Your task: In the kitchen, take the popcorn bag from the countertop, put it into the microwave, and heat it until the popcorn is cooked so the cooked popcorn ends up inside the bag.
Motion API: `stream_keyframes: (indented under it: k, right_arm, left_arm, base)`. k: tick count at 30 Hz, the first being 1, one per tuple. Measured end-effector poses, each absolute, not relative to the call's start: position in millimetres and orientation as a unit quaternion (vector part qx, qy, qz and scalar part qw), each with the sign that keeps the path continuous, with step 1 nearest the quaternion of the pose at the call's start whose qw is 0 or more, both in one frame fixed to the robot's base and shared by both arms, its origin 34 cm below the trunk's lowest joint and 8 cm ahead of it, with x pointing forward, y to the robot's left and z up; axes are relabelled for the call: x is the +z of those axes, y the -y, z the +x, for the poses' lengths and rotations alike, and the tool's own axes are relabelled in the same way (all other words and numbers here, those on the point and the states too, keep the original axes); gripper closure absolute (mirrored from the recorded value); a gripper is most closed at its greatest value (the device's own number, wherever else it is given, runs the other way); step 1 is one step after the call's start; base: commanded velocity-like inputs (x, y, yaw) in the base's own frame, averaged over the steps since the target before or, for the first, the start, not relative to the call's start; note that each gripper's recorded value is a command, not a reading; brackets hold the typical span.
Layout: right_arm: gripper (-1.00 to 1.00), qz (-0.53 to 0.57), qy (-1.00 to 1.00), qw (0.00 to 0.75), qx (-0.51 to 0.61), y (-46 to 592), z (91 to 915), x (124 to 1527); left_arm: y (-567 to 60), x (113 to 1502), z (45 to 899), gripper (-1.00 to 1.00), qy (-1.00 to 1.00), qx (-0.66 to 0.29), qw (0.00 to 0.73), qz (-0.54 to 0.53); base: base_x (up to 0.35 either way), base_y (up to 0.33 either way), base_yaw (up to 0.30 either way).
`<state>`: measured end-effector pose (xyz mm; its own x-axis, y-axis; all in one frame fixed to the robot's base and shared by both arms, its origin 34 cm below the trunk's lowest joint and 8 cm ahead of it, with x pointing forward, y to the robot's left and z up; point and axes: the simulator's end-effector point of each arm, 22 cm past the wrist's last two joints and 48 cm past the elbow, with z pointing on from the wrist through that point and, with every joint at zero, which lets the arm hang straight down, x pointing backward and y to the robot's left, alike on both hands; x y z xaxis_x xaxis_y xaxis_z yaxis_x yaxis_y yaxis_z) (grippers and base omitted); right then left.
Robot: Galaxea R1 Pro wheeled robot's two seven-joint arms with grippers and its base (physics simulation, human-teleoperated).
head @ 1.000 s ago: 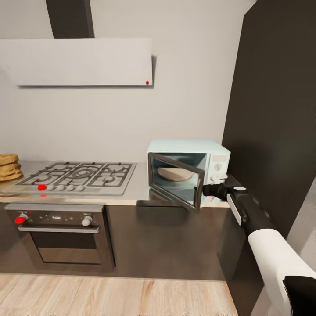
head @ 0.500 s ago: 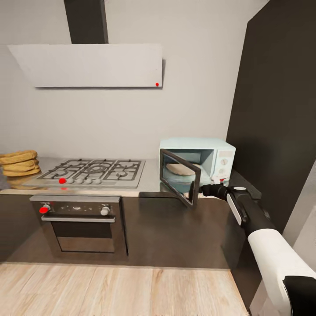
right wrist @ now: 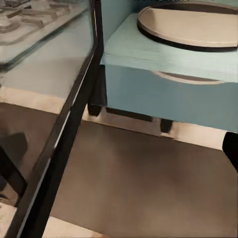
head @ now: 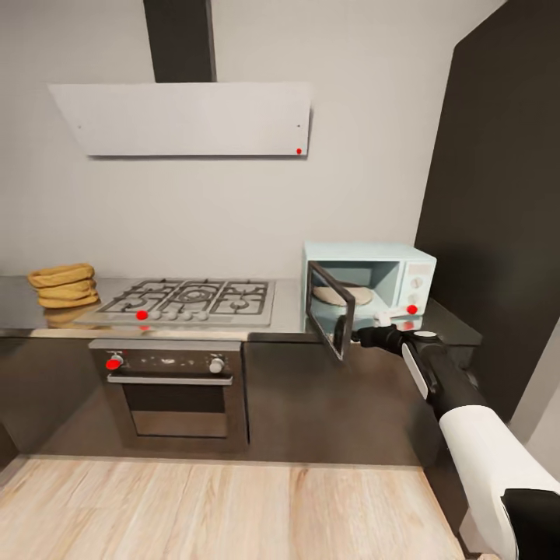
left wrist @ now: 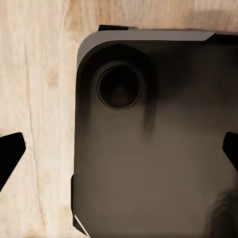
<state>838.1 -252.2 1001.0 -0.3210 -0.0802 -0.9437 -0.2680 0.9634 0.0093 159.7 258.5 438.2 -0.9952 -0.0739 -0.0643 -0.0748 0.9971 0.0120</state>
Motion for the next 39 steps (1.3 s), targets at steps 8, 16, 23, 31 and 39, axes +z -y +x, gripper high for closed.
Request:
stream_keyframes:
  k: [8,16,23,31,39]
  right_arm:
    - [-1.00,-0.107,-0.809,0.573,0.081,253.3,838.2,1000.7]
    - [-1.00,-0.105,-0.811,0.573,0.058,276.0,838.5,1000.9]
    - [-1.00,-0.104,-0.811,0.573,0.057,277.5,838.5,1001.0]
    - [-1.00,-0.102,-0.811,0.573,0.057,277.5,838.7,1000.8]
    - [-1.00,-0.064,-0.838,0.541,0.013,353.1,831.1,966.5]
  left_arm:
    - [-258.5,438.2,159.7,-1.00,-0.999,0.007,0.032,-0.037]
    - [-258.4,438.2,159.7,-1.00,-0.999,0.007,0.032,-0.037]
    - [-258.4,438.2,159.7,-1.00,-0.999,0.007,0.032,-0.037]
    - [-258.4,438.2,159.7,-1.00,-0.999,0.007,0.032,-0.037]
    - [-258.4,438.2,159.6,-1.00,-0.999,0.007,0.032,-0.037]
  base:
    - [-0.001,0.300,0.000]
    - [0.000,0.150,0.000]
    - [0.000,0.009,0.000]
    - [0.000,0.000,0.000]
    - [0.000,0.000,0.000]
